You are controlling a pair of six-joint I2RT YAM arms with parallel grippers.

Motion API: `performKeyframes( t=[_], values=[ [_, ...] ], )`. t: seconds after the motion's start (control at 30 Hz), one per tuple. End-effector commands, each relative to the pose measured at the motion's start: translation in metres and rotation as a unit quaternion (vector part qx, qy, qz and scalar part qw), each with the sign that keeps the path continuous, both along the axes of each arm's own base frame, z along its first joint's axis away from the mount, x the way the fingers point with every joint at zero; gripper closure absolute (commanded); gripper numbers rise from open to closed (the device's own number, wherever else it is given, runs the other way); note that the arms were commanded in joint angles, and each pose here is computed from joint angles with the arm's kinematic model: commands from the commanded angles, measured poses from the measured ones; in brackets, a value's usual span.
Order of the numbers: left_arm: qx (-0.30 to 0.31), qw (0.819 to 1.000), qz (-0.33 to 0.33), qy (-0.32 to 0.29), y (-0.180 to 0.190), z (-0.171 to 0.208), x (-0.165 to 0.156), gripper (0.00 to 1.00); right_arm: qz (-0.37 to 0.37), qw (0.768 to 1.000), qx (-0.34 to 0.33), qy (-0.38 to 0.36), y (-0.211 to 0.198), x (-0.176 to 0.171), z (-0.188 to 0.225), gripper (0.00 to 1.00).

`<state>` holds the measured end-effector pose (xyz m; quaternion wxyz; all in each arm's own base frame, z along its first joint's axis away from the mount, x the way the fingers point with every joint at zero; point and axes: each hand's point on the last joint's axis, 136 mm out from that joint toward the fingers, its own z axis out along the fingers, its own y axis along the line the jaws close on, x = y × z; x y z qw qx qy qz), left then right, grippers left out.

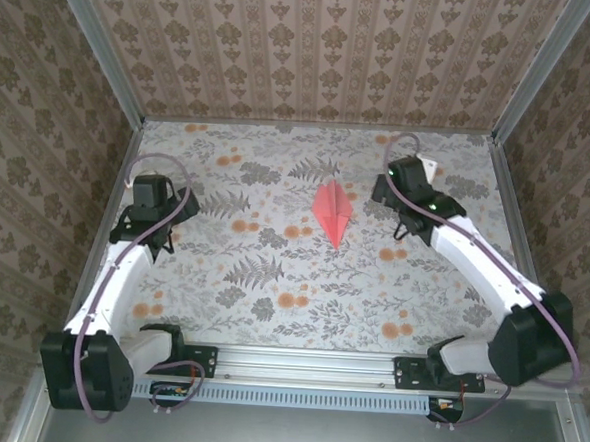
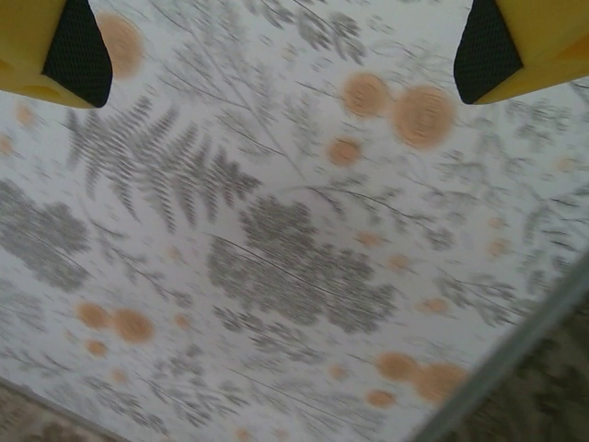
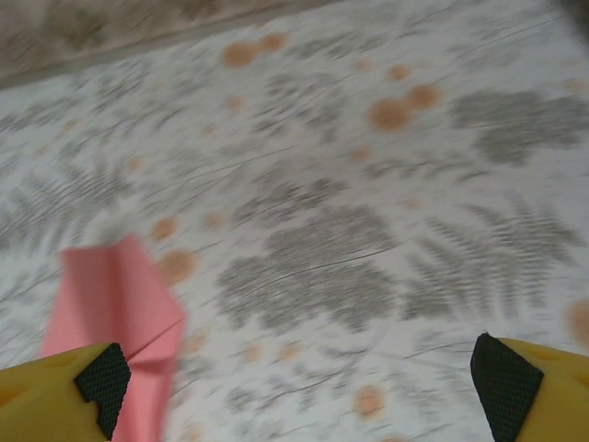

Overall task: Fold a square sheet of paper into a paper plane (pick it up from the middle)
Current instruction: Reset both arms

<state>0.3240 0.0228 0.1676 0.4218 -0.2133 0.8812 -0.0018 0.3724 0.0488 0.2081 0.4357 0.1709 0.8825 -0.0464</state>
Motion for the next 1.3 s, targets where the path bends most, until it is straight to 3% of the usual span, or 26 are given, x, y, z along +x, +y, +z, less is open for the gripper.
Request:
performKeyframes(
  t=[0.0, 0.17, 0.3, 0.43, 0.57, 0.63, 0.93, 1.27],
  values=[
    [0.076, 0.996, 0.051, -0.018, 0.037, -0.003, -0.003, 0.02, -0.083, 0.994, -0.051, -0.045, -0.055, -0.007, 0.003, 0.00],
    [0.131, 0.988, 0.059, -0.060, 0.054, -0.018, 0.005, 0.02, -0.111, 0.990, -0.089, -0.019, -0.092, -0.013, -0.048, 0.00],
    [0.164, 0.982, -0.021, -0.094, 0.037, -0.032, 0.022, 0.00, -0.100, 0.990, -0.095, -0.024, -0.099, -0.007, -0.063, 0.00],
    [0.164, 0.980, -0.090, -0.074, 0.019, -0.054, 0.040, 0.00, -0.065, 0.988, -0.123, -0.064, -0.099, 0.005, -0.069, 0.00],
    [0.164, 0.972, -0.134, -0.102, 0.005, -0.054, 0.053, 0.00, -0.034, 0.988, -0.125, -0.083, -0.094, 0.012, -0.080, 0.00],
    [0.165, 0.967, -0.137, -0.135, 0.002, -0.048, 0.057, 0.00, -0.015, 0.989, -0.115, -0.096, -0.091, 0.017, -0.088, 0.00],
    [0.142, 0.958, -0.178, -0.174, -0.015, -0.060, 0.066, 0.00, 0.052, 0.986, -0.094, -0.126, -0.075, 0.027, -0.098, 0.00],
    [0.154, 0.955, -0.195, -0.159, -0.024, -0.072, 0.073, 0.00, 0.090, 0.981, -0.083, -0.152, -0.064, 0.023, -0.108, 0.00]
  ],
)
